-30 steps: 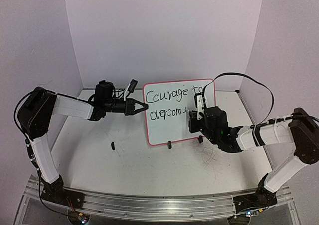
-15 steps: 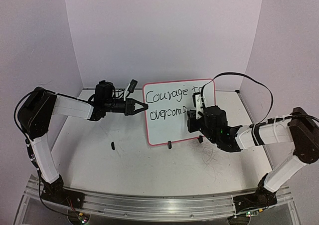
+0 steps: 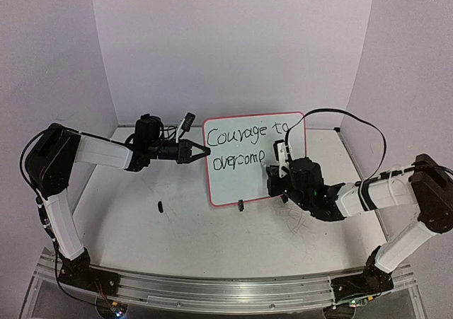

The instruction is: Write a sentence on the whiteboard

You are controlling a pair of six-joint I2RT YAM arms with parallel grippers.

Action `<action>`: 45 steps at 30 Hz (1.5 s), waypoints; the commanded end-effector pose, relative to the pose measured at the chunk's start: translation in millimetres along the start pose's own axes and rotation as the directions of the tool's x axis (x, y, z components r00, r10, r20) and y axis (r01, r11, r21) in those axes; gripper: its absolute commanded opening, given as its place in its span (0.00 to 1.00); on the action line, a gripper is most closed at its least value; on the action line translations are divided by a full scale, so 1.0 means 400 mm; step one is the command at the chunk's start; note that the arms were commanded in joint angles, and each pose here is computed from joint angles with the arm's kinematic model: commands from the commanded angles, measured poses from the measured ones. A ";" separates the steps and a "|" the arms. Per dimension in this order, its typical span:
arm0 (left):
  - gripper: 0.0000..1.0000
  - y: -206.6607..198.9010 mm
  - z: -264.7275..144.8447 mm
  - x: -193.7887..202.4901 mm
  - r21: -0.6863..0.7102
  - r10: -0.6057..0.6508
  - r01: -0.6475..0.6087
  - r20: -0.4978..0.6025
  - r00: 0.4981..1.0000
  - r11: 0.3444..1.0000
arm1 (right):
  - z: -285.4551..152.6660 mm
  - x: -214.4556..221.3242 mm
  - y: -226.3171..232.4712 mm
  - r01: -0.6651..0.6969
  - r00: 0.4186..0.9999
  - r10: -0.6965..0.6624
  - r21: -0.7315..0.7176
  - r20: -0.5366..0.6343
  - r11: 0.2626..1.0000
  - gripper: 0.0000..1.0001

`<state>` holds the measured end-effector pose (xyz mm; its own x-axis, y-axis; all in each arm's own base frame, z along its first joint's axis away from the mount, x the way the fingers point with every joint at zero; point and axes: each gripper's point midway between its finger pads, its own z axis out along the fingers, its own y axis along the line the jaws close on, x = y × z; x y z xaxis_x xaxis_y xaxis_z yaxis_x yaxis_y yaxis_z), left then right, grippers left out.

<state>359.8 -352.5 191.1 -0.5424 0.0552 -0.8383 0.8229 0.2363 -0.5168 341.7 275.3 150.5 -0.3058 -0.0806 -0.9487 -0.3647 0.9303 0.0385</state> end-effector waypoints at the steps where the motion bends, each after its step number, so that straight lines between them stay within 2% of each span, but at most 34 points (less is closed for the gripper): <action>1: 0.00 -0.059 0.007 -0.035 0.071 0.075 -0.076 0.014 0.997 0.995 | -0.015 0.003 -0.030 -0.016 1.000 0.016 0.056 -0.008 0.998 0.00; 5: 0.00 -0.059 0.007 -0.036 0.071 0.075 -0.076 0.015 0.997 0.995 | -0.021 -0.014 -0.041 -0.015 1.000 0.014 0.079 0.010 0.997 0.00; 11: 0.00 -0.059 0.007 -0.036 0.069 0.075 -0.076 0.015 0.997 0.995 | -0.054 -0.055 -0.018 -0.021 0.997 0.022 -0.009 0.080 1.000 0.00; 37: 0.00 -0.059 0.007 -0.032 0.069 0.076 -0.077 0.012 0.997 0.995 | 0.000 -0.037 -0.061 -0.018 0.999 0.015 0.083 0.046 0.996 0.00; 41: 0.00 -0.058 0.008 -0.033 0.069 0.077 -0.077 0.013 0.997 0.995 | -0.029 -0.082 -0.050 -0.027 0.995 0.024 0.039 0.093 0.999 0.00; 45: 0.00 -0.055 0.007 -0.030 0.065 0.073 -0.074 0.012 0.997 0.995 | -0.125 -0.207 -0.044 -0.091 0.973 0.099 -0.045 0.209 0.995 0.00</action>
<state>359.3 -352.8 191.1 -0.5392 0.0573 -0.8402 0.8254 0.2341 -0.5138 341.6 254.2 160.1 -0.2908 -0.0718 -0.9541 -0.3344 0.9419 0.0310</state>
